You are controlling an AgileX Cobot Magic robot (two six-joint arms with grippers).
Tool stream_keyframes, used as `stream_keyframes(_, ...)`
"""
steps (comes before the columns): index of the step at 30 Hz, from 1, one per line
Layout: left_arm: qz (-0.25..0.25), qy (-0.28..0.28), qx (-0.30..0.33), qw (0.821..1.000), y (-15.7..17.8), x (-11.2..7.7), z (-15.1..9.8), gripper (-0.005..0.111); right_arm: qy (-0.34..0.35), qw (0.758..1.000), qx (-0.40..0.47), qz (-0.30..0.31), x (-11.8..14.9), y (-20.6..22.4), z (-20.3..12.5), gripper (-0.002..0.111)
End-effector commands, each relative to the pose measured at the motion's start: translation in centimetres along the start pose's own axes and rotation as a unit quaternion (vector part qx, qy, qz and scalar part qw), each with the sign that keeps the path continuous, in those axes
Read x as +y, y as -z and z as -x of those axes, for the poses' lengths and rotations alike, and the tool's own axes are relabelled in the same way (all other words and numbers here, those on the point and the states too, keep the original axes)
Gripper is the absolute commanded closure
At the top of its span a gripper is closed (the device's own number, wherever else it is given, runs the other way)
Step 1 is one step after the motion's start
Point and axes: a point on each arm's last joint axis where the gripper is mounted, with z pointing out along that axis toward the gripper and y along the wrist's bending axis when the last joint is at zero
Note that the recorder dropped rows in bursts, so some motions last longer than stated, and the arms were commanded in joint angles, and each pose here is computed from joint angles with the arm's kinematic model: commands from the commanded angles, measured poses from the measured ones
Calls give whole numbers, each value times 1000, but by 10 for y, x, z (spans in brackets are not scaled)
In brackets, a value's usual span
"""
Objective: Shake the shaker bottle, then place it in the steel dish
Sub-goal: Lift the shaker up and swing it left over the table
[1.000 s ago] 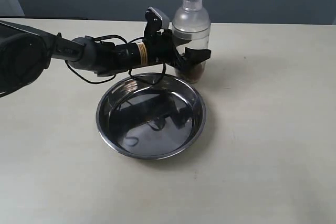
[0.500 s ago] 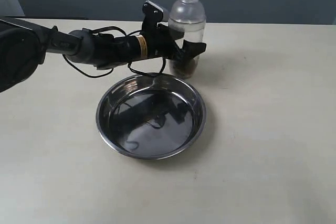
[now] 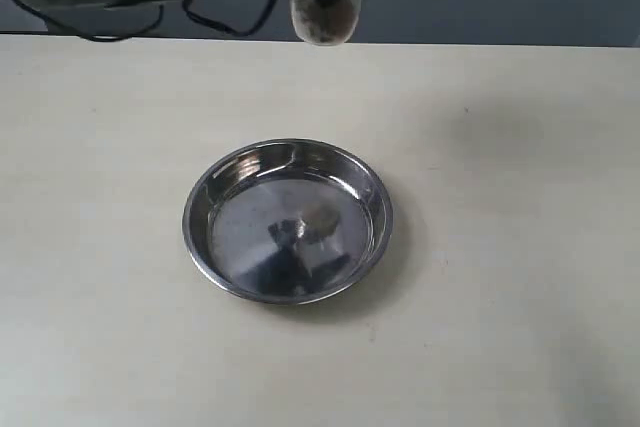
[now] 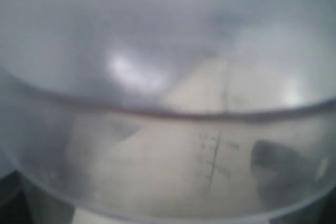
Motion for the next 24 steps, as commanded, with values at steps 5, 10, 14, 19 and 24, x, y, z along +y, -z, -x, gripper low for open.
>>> stream_keyframes(5, -95, 16, 37, 995, 77, -54, 17, 106, 1, 1000, -7, 1, 0, 0, 1, 109)
stream_keyframes(10, -83, 31, 32, 996, 112, -91, 17, 106, 1, 1000, -7, 1, 0, 0, 1, 109)
stream_keyframes(14, 1, 39, -2, 999, 145, -107, 32, 106, 1, 1000, -7, 1, 0, 0, 1, 109)
stream_keyframes(19, 140, -17, -5, 990, 185, -136, 57, 106, 1, 1000, -7, 1, 0, 0, 1, 109)
stream_keyframes(24, 147, -6, 46, 988, 182, -160, 30, 106, 1, 1000, -7, 1, 0, 0, 1, 109)
